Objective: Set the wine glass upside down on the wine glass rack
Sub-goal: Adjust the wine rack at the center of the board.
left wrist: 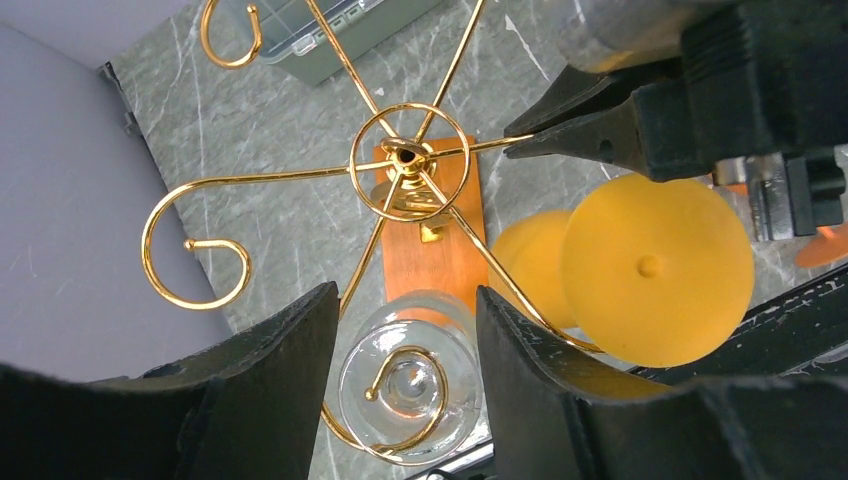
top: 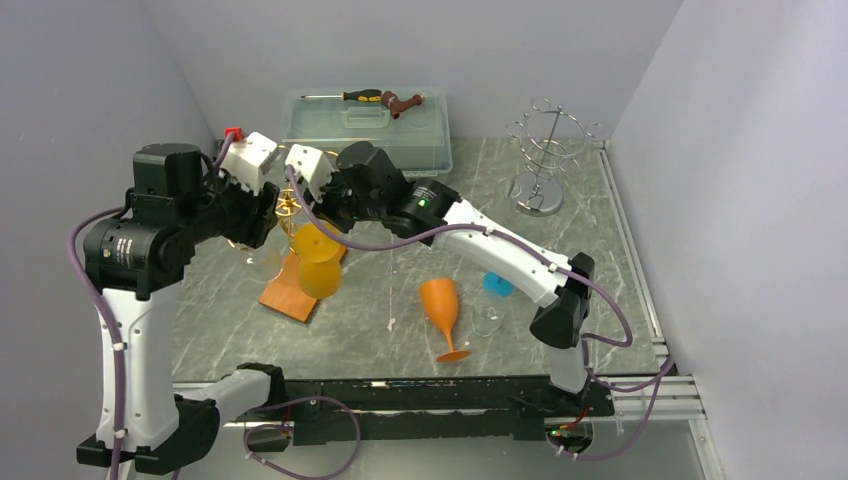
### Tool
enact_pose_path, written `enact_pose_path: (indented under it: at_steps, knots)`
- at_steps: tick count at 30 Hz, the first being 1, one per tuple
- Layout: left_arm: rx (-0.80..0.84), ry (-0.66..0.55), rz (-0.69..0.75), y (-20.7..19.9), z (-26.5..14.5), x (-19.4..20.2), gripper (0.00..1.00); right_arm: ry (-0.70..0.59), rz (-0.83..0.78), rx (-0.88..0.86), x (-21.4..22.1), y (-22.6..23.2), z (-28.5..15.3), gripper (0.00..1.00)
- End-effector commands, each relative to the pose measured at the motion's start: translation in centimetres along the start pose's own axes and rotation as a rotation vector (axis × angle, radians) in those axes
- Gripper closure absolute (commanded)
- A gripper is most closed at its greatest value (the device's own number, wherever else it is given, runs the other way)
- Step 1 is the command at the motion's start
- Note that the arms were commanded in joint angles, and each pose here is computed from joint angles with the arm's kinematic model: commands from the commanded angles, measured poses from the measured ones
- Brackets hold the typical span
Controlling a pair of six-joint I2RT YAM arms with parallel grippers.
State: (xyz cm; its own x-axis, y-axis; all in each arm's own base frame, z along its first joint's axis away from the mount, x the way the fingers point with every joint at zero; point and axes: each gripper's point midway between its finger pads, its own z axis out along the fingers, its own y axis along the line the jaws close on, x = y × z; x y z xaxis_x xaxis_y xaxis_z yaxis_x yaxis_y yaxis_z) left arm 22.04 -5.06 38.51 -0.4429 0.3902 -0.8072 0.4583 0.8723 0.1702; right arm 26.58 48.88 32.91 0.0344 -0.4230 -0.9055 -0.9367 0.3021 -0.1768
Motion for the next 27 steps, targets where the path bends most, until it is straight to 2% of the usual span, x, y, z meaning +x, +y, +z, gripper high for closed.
enact_pose_path:
  at_steps: [1, 4, 12, 13, 17, 21, 27]
  knots:
    - [-0.053, -0.054, -0.005, 0.9, 0.0, -1.0, 0.41, -0.176, -0.007, 0.058, -5.8, -1.9, -2.0, 1.00]
    - [-0.057, -0.064, -0.017, 1.2, 0.8, -1.4, 0.42, -0.184, 0.017, 0.059, -5.9, -1.8, -1.8, 1.00]
    - [-0.057, -0.154, -0.112, 1.6, 3.6, -3.4, 0.48, -0.248, 0.065, 0.082, -7.3, -2.3, -1.3, 0.66]
    - [-0.051, -0.155, -0.119, 1.5, 4.0, -3.3, 0.48, -0.256, 0.068, 0.084, -7.4, -2.4, -1.1, 0.64]
    - [-0.065, -0.146, -0.136, 1.9, 4.9, -3.2, 0.50, -0.271, 0.078, 0.084, -7.6, -2.5, -0.4, 0.63]
    - [-0.089, -0.199, -0.128, 2.2, 3.9, -4.0, 0.50, -0.276, 0.078, 0.086, -7.7, -2.7, -0.4, 0.63]
    - [-0.088, -0.199, -0.132, 2.0, 3.1, -4.0, 0.51, -0.306, 0.097, 0.123, -8.5, -4.9, -2.3, 0.61]
